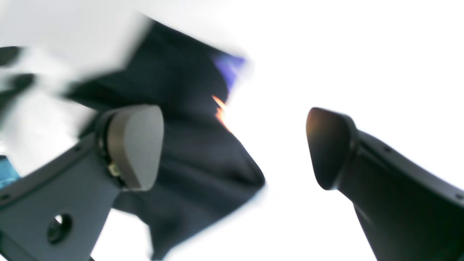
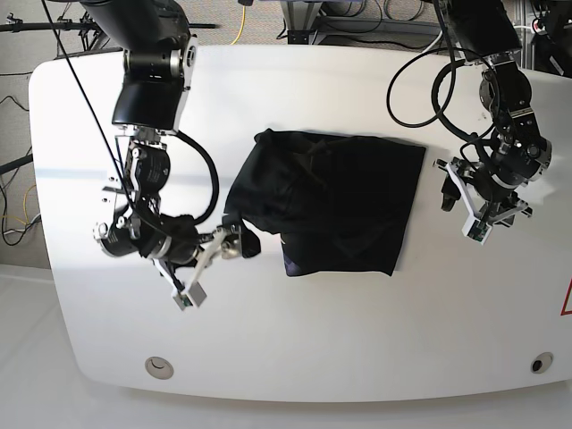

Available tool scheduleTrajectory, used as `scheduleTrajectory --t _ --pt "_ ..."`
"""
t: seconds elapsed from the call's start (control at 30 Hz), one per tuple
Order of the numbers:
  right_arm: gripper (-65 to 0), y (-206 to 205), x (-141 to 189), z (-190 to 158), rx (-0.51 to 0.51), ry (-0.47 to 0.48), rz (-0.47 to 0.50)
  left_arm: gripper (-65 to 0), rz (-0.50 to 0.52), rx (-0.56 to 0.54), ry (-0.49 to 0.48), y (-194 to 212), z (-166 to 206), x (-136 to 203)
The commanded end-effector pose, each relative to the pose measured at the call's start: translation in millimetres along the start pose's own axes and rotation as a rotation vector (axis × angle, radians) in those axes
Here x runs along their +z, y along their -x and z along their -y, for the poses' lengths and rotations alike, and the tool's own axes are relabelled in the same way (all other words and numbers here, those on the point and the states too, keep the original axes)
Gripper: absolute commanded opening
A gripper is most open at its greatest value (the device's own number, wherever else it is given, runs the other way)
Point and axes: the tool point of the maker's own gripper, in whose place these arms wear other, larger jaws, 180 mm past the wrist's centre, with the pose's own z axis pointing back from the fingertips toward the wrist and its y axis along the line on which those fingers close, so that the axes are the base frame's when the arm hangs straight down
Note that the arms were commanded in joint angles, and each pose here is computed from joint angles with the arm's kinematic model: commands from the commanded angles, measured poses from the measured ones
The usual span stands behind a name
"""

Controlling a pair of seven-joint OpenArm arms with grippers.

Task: Fold the T-shirt properly
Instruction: 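Release the fabric and pull the right gripper back beside the shirt, then grasp the shirt's side edge with the right gripper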

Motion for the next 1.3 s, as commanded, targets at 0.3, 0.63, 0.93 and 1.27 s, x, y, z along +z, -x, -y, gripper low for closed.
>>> scheduleTrajectory --t 0.3,0.63,0.93,1.27 --pt "-5.3 34 4 11 -0.071 0.002 -0.011 -30.7 0.050 -0.036 0.020 -19 8 -1" --pt "-5.3 34 -1 0 -0.086 -0.039 -0.002 -30.7 0.050 -0.036 0.020 -19 8 -1" --pt "-5.2 33 -6 -9 -0.092 -0.057 0.000 -30.7 0.047 -0.040 0.016 -19 7 0" --pt "-5.3 33 -9 -15 -0.089 -0.071 -0.002 -30.7 0.047 -0.040 0.016 -19 7 0"
